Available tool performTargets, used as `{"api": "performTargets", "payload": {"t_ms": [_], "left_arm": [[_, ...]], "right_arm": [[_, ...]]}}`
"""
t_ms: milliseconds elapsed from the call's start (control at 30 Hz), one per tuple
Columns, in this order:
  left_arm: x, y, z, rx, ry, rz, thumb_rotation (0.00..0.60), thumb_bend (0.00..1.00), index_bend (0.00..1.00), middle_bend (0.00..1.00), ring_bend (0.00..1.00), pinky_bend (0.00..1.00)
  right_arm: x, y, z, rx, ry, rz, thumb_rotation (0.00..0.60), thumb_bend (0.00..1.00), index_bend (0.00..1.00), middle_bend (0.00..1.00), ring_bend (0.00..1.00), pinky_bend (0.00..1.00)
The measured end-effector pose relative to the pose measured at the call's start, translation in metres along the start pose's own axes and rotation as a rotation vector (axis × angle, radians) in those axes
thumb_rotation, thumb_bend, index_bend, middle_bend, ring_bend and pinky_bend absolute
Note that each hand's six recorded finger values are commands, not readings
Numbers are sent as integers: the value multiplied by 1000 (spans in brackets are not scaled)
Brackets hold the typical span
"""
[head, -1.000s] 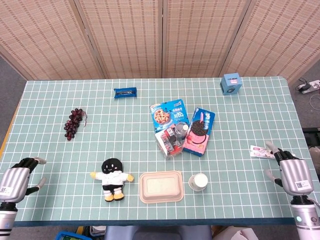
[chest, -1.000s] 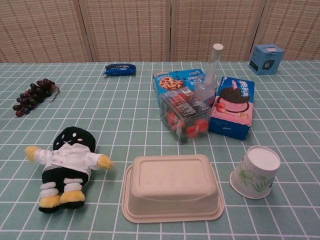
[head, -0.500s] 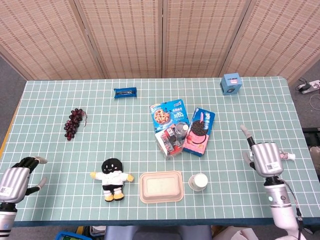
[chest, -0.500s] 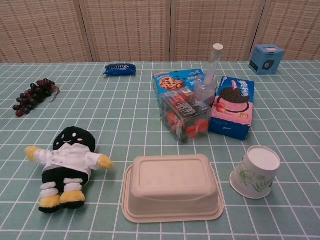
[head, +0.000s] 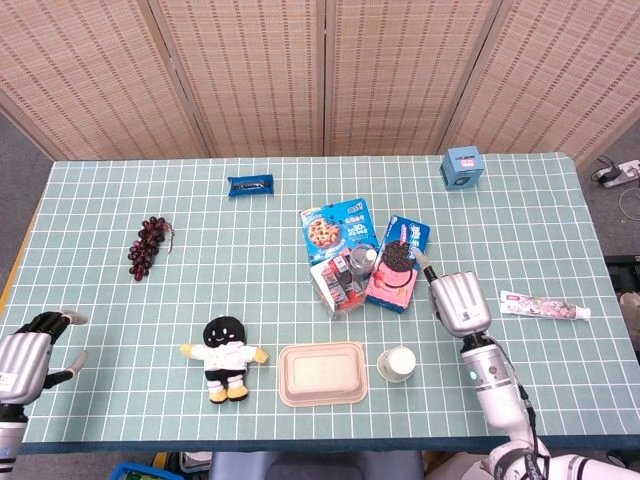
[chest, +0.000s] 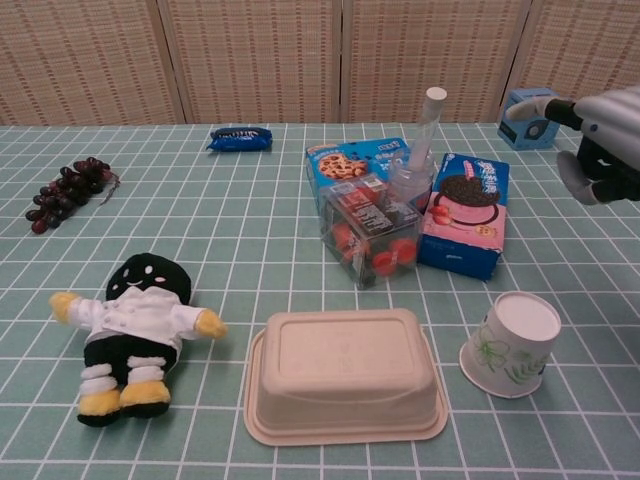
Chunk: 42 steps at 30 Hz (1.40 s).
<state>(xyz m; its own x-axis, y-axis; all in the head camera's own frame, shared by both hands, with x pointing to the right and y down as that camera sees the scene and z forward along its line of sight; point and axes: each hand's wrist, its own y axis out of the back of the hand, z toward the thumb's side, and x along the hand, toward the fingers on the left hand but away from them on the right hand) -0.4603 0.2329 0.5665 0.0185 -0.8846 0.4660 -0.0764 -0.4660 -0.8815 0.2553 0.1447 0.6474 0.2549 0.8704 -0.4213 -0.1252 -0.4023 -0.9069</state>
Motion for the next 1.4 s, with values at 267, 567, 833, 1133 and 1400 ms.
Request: {"api": "performTargets", "payload": {"t_ms": [267,567,833,1133,1400], "left_arm": [[2,0,-4,-5,11,-5,600,300,420,330,281,445],[2,0,-5,-3,17,-3,600,300,421,331,281,445],[3,1,-6,-6,18,-2,600,299,420,331,281,445],[2,2,-5,-13,14,0,600,299,421,333,282,445],[2,4,-5,-18,13,5,600,299,422,336,283,445]], "right_arm": [[-12,-11,31,41,43,25,600,1000,114,1000,1000,1000],[-17,-12,46,47,65,29,600,1000,114,1000,1000,1000],[-19,-13,55,44,80,32,600,1000,114,1000,1000,1000],[-24,-15,64,37,95,35,600,1000,114,1000,1000,1000],[-26,-11,71,23,108,28,600,1000,114,1000,1000,1000]]}}
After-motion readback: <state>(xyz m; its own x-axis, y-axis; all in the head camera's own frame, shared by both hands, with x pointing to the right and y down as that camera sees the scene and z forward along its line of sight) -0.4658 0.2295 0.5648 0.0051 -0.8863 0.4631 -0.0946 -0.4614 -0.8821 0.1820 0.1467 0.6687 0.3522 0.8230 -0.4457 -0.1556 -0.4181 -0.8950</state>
